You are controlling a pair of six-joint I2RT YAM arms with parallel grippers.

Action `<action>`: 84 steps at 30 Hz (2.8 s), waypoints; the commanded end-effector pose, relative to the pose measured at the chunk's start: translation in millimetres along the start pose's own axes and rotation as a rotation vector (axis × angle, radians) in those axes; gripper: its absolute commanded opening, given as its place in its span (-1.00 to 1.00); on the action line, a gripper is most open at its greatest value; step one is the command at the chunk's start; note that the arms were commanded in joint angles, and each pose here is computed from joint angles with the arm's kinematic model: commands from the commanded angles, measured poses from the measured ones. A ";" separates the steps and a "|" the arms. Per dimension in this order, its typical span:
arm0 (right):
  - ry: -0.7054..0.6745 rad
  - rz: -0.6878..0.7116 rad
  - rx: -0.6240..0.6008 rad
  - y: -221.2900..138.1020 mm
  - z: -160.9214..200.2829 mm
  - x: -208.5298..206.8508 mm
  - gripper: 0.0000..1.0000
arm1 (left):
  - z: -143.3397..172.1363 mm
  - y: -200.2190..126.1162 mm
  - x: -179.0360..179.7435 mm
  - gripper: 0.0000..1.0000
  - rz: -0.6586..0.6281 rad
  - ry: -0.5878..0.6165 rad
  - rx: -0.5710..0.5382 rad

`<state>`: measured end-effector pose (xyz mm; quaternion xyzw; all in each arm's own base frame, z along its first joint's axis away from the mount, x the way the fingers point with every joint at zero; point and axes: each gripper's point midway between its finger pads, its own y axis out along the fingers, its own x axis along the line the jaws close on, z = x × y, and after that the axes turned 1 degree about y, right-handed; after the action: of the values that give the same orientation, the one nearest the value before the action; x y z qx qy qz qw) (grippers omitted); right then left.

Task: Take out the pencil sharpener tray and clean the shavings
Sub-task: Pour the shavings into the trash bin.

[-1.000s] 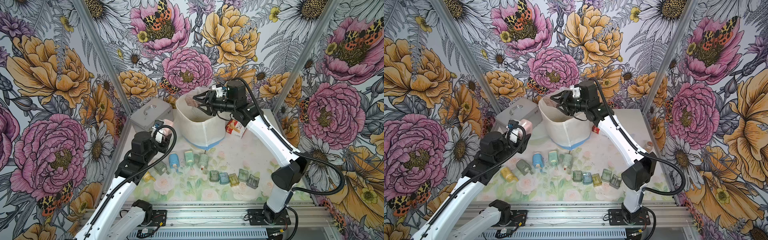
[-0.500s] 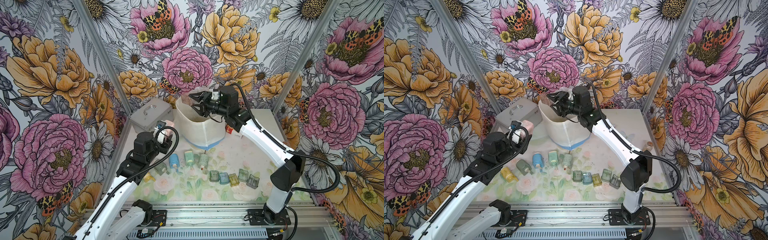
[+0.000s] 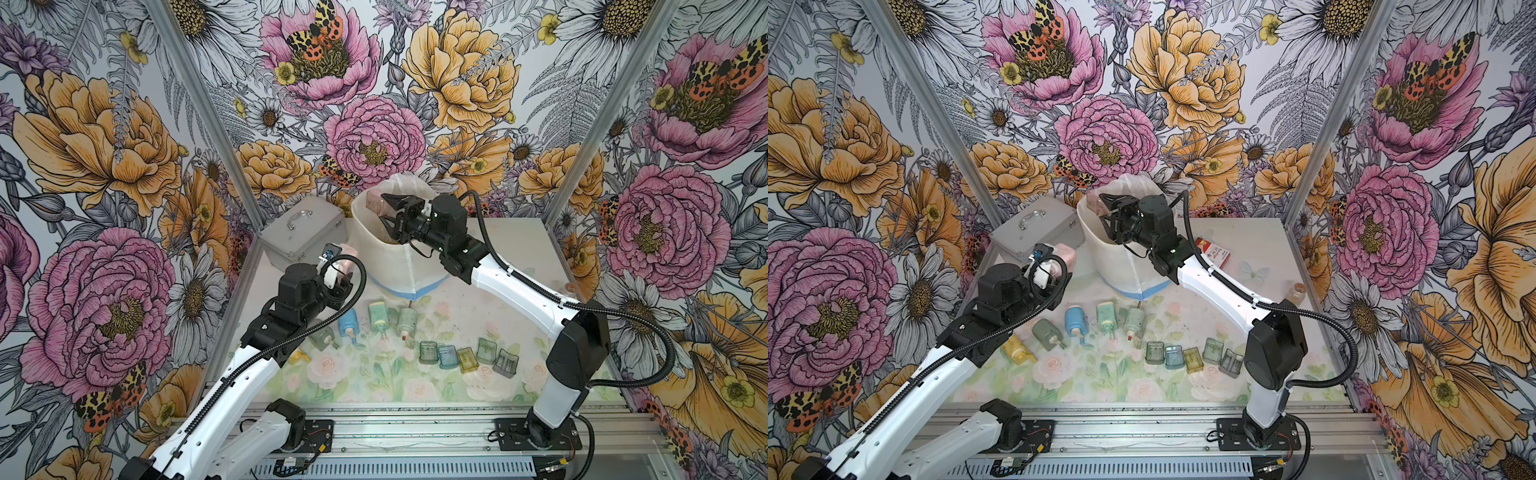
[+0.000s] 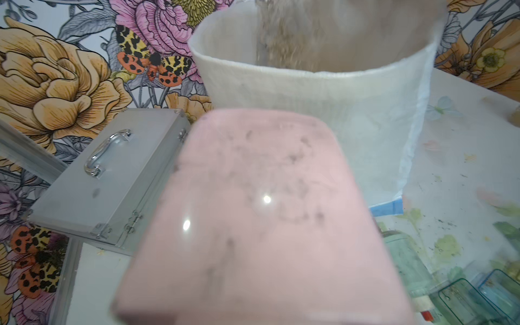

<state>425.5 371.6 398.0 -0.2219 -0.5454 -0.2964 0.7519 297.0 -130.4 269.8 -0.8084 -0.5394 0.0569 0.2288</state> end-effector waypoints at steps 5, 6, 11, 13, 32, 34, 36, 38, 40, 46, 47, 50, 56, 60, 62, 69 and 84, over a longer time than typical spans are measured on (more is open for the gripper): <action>0.154 -0.251 -0.045 -9.3 10.1 67.0 -0.14 | -23.6 -23.1 -14.8 -1.00 -0.021 -0.034 -0.070; 0.181 -0.262 -0.047 -7.5 9.7 66.7 -0.14 | -23.1 -24.2 -17.2 -1.00 -0.017 -0.042 -0.068; 0.267 -0.343 -0.054 -4.4 8.9 68.2 -0.14 | -21.4 -30.0 -30.2 -1.00 0.004 -0.073 -0.061; 0.264 -0.355 -0.065 -11.3 9.2 74.0 -0.14 | -22.6 -33.4 -34.9 -1.00 0.006 -0.065 -0.062; -0.026 0.191 0.047 -64.8 -6.4 5.7 -0.14 | -15.0 -30.7 -41.8 -1.00 -0.027 -0.071 -0.027; -0.036 0.234 0.069 -74.0 -8.0 -2.8 -0.14 | -13.7 -31.3 -41.2 -1.00 -0.030 -0.073 -0.028; -0.059 0.263 0.077 -82.6 -16.7 -3.4 -0.13 | -12.1 -30.8 -40.1 -1.00 -0.038 -0.073 -0.025; -0.066 0.274 0.112 -83.6 -20.5 -0.4 -0.13 | -12.2 -30.4 -40.6 -1.00 -0.037 -0.076 -0.025; -0.086 0.290 0.140 -83.3 -20.8 2.8 -0.13 | -11.2 -28.4 -40.8 -1.00 -0.041 -0.073 -0.018; -0.149 0.382 0.175 -85.9 -22.9 -8.0 -0.13 | -11.6 -20.4 -46.2 -1.00 -0.034 -0.062 0.003; -0.144 0.400 0.169 -86.9 -25.6 -14.9 -0.13 | -12.3 -18.9 -47.4 -1.00 -0.031 -0.062 0.005; -0.119 0.435 0.176 -88.4 -28.8 -30.8 -0.13 | -13.9 -14.8 -53.1 -1.00 -0.012 -0.047 0.015; -0.103 0.441 0.227 -76.9 -24.2 -28.9 -0.13 | -14.7 -4.9 -62.3 -1.00 0.013 -0.003 0.017; -0.077 0.520 0.220 -70.7 -33.3 -51.1 -0.13 | -14.1 -0.7 -65.5 -1.00 0.024 0.025 0.003; -0.060 0.543 0.226 -66.1 -36.7 -60.2 -0.15 | -13.6 0.8 -64.4 -1.00 0.022 0.031 -0.004; -0.083 0.561 0.243 -55.2 -37.9 -49.4 -0.19 | -11.8 6.9 -55.9 -1.00 0.055 0.001 -0.002; -0.154 0.643 0.200 -79.2 -46.9 -32.8 -0.24 | -3.1 11.0 -40.4 -1.00 0.042 -0.053 -0.001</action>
<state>401.1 302.7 367.8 -0.3051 -0.5412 0.0040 0.7836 288.1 -170.0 245.3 -0.8081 -0.5253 0.0874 0.2518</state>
